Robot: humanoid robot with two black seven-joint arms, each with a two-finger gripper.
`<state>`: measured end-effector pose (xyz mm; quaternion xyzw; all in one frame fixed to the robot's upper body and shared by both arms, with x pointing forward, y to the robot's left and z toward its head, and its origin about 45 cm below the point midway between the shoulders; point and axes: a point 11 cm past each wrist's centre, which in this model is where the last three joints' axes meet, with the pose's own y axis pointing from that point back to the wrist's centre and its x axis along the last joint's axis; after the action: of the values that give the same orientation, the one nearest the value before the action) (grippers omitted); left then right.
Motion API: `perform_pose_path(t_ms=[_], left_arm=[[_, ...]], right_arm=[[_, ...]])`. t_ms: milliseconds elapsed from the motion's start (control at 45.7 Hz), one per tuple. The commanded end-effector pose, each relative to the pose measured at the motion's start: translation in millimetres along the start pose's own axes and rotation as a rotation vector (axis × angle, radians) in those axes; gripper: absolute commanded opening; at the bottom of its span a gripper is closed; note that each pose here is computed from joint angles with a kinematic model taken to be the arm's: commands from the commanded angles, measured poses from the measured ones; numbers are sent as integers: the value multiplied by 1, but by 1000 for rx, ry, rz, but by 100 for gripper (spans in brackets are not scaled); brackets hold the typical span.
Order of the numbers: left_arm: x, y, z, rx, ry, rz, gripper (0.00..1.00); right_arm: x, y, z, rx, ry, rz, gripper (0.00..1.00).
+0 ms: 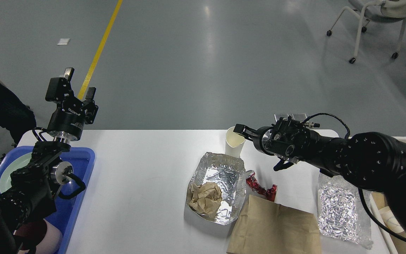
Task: Tidy desktop
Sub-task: 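Grasp the remaining paper cup with the right gripper, then lift the paper cup and drop it into the white bin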
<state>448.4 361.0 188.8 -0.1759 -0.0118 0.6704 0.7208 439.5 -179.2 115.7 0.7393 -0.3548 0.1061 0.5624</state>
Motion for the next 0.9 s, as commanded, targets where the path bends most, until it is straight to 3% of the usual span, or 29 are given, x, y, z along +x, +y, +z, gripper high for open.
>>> perform_pose_path(t_ms=[0,175,416,657,722,876], left_arm=[[0,0,0,0,0,0,96],[0,0,0,0,0,0,96],[0,0,0,0,0,0,96],[0,0,0,0,0,0,96],[0,0,0,0,0,0,96],[0,0,0,0,0,0,96]], right_arm=[[-8,-4,4,-7,2,-8,98],[-12,-5,7,-10,0,-15,96],[-19,-6,10,-21,1,-28,44],[-23,-7,12,-23,-17,-37,6],[-23,-7,11,-20,-23,-38,0],[-23,-6,7,-16,-31,-44,0]])
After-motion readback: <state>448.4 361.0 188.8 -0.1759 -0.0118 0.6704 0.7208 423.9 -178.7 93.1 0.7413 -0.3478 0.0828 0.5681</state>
